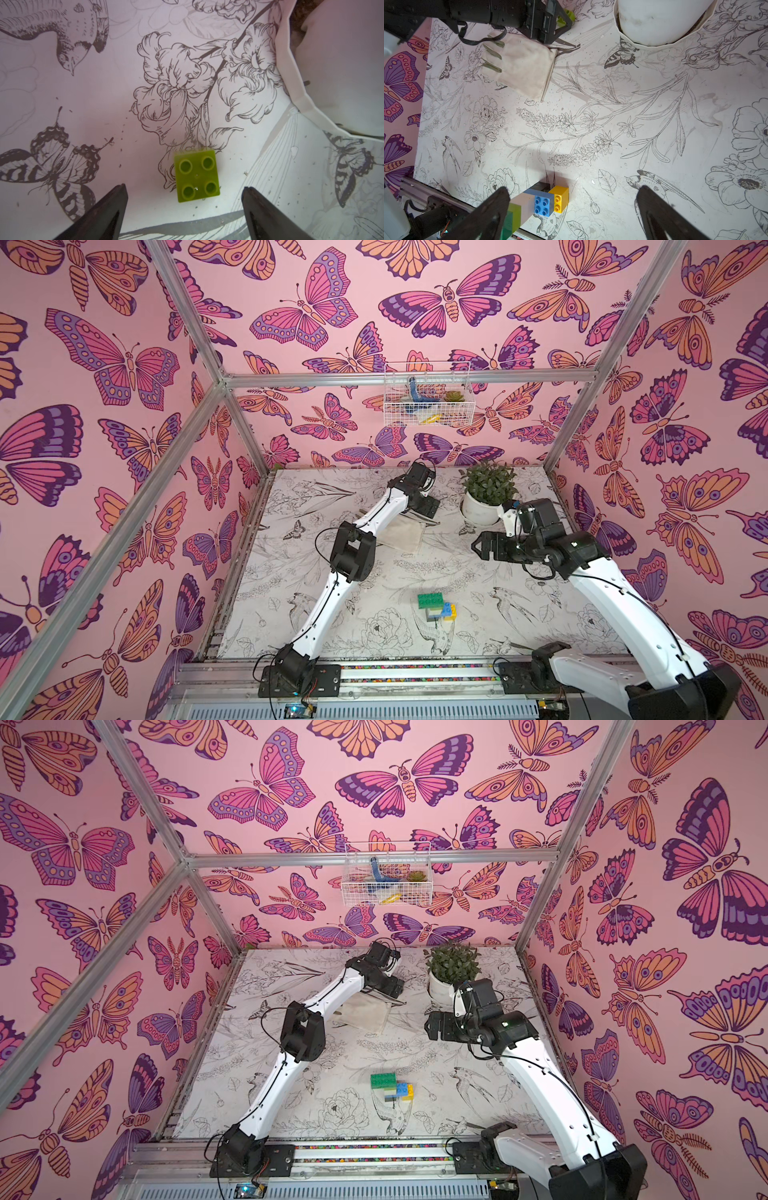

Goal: Assemble a giraffe with lego
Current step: Pick up the lego brick from the center of the board.

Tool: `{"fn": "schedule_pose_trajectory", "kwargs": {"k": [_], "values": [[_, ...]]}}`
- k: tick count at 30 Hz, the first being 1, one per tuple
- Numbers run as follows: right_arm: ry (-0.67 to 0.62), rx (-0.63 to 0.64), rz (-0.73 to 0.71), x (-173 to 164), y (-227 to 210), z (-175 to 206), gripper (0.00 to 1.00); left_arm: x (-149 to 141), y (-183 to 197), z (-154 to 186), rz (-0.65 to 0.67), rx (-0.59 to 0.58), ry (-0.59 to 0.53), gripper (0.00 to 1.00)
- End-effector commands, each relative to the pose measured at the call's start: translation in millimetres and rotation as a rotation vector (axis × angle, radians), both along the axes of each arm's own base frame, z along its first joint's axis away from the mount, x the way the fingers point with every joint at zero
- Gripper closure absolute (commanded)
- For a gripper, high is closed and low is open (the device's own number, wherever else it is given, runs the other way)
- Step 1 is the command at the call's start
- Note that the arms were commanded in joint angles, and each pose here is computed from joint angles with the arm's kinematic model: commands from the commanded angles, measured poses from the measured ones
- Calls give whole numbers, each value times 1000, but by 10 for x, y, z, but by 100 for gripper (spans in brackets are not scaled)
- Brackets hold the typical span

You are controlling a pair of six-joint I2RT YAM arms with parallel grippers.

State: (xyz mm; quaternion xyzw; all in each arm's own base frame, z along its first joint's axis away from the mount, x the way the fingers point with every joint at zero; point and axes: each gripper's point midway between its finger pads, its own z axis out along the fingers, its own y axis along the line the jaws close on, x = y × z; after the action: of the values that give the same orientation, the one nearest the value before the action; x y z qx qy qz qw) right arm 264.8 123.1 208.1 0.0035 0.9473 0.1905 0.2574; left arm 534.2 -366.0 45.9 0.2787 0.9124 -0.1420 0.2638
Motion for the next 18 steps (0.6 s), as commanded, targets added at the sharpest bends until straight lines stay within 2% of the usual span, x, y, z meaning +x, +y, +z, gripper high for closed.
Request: {"fn": "schedule_pose_trajectory", "kwargs": {"k": [1,10,16,18], "values": [[0,-3,10,-33,-28,61,1,21,67,-196,-9,48,5,9],[14,-3,-37,-145,-188,55,0,38,-8,-314,-2,49,-5,20],[30,-1,-60,-171,-221,38,0,55,-53,-292,10,36,-13,36],[30,-5,-68,-173,-240,37,1,53,-69,-283,8,25,-10,52]]}}
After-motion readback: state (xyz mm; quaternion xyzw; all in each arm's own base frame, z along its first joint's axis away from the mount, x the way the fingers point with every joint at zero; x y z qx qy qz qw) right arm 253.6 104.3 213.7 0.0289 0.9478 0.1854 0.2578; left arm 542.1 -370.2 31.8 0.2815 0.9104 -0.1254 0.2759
